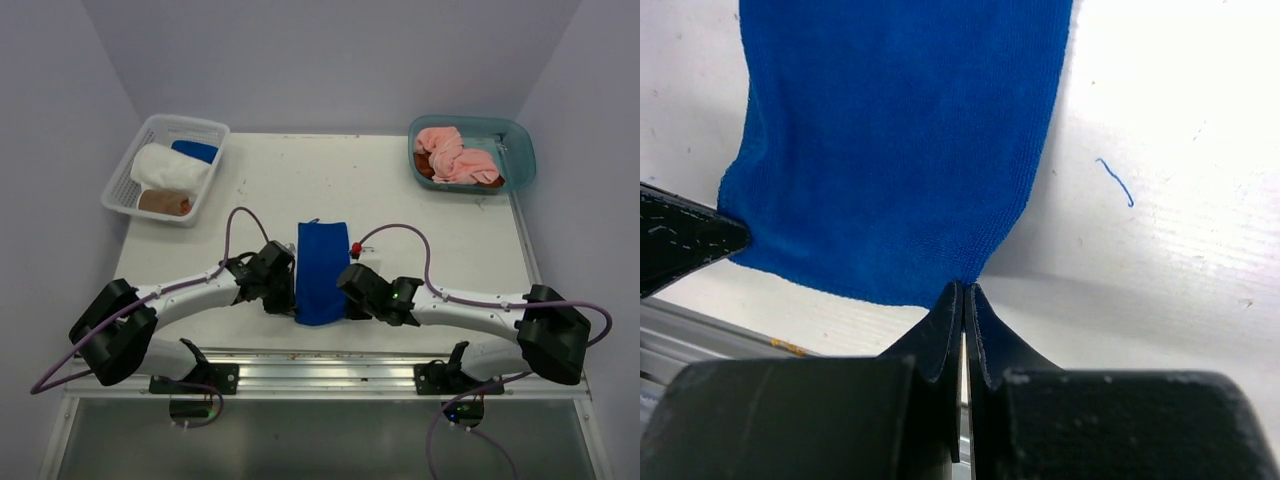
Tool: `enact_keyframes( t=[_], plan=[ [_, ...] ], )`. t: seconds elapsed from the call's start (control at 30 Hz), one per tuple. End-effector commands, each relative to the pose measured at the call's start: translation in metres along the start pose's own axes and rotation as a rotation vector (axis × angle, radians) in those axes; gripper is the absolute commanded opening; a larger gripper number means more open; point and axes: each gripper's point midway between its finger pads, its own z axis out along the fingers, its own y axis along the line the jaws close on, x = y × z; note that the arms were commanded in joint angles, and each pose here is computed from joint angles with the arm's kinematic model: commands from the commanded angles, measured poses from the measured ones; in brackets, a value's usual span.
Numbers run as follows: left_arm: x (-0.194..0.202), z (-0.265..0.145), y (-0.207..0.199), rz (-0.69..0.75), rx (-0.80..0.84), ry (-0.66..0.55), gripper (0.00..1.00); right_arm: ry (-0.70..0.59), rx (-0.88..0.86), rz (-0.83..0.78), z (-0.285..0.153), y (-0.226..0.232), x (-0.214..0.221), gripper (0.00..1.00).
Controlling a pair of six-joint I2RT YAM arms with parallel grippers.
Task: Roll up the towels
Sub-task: Roll the towel
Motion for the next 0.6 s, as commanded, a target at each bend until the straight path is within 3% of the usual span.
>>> enact_keyframes(
  t=[0.0,0.57],
  plan=[
    [-0.015,-0.003,-0.01,-0.004,0.008,-0.055,0.0,-0.065,0.051,-0.043,-0.002,-0.004,-0.022,0.0],
    [-0.047,-0.01,-0.01,-0.077,-0.013,-0.169,0.0,-0.121,0.099,-0.019,0.007,-0.017,-0.061,0.0]
  ],
)
